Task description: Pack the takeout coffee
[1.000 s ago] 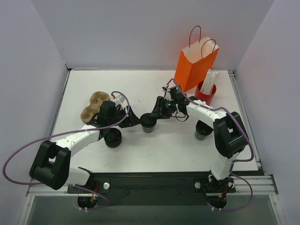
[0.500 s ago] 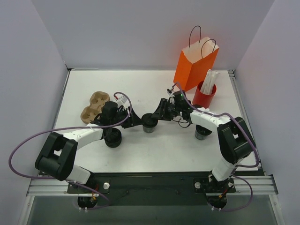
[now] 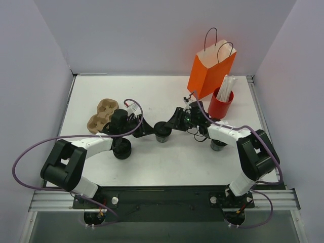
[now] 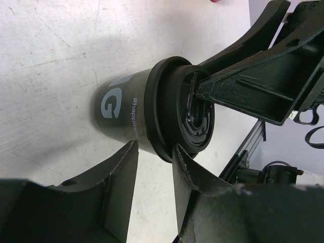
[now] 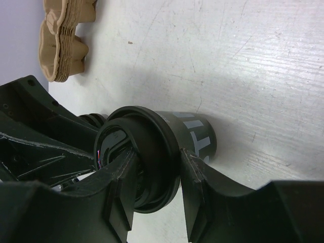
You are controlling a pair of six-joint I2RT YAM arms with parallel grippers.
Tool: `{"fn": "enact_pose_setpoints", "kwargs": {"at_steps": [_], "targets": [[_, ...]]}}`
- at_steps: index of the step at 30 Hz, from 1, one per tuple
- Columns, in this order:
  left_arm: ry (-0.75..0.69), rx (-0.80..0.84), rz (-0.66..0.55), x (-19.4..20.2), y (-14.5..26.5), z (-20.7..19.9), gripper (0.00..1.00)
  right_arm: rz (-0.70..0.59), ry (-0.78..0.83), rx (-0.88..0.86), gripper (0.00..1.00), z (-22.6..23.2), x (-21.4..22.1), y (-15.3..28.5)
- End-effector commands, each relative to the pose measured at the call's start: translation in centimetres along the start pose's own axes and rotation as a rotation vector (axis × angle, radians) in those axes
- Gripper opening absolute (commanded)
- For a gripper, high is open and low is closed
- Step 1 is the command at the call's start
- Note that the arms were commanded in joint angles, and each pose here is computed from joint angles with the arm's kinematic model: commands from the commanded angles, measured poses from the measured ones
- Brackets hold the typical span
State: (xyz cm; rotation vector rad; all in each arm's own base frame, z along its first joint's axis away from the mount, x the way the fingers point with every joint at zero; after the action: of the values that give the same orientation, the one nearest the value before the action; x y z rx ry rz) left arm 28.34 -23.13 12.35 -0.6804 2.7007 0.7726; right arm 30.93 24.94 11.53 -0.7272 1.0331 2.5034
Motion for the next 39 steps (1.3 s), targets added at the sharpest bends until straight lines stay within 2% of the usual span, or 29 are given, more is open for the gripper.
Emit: {"fn": "enact_pose_setpoints", "kwargs": {"at_steps": [1, 7, 12, 21, 30, 34, 39], "targets": [[0.023, -0.018, 0.004, 0.5, -0.9, 1.3, 0.40, 0.079, 0.010, 0.055, 0.24, -2.0, 3.5, 0.2], [0.061, 0.011, 0.018, 0.7, -1.6, 1.3, 0.36, 0.061, 0.012, 0.059, 0.23, -2.0, 3.7, 0.7], [0.095, -0.013, 0.024, 1.2, -1.8, 2.3, 0.26, 0.062, 0.012, 0.083, 0.22, -2.5, 4.1, 0.9], [0.147, -0.184, 0.012, 2.9, -1.9, 6.6, 0.20, 0.061, 0.001, 0.105, 0.20, -3.4, 5.1, 0.9], [0.089, -0.404, -0.025, 4.4, -0.5, 10.0, 0.18, 0.055, 0.029, 0.164, 0.19, -4.5, 5.6, 1.6], [0.097, -0.296, -0.013, 4.3, -0.9, 7.9, 0.20, 0.037, 0.024, 0.151, 0.18, -4.2, 5.5, 1.5], [0.044, -0.023, -0.005, 1.4, -0.8, 0.2, 0.40, 0.012, 0.001, 0.172, 0.17, -4.0, 4.8, 1.8]]}}
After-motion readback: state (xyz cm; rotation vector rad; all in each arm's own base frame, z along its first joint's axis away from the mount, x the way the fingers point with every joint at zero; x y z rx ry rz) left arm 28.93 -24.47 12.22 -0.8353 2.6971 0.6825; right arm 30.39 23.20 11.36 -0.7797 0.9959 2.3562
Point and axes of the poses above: each gripper's point midway between its finger pads, its own y axis back along the fingers, its own z axis along the line the jaws close on, x = y × z, the point moved 4 cm from there along y, back along the fingers, and after that the axes turned 8 degrees about y, right-handed, at the moved point
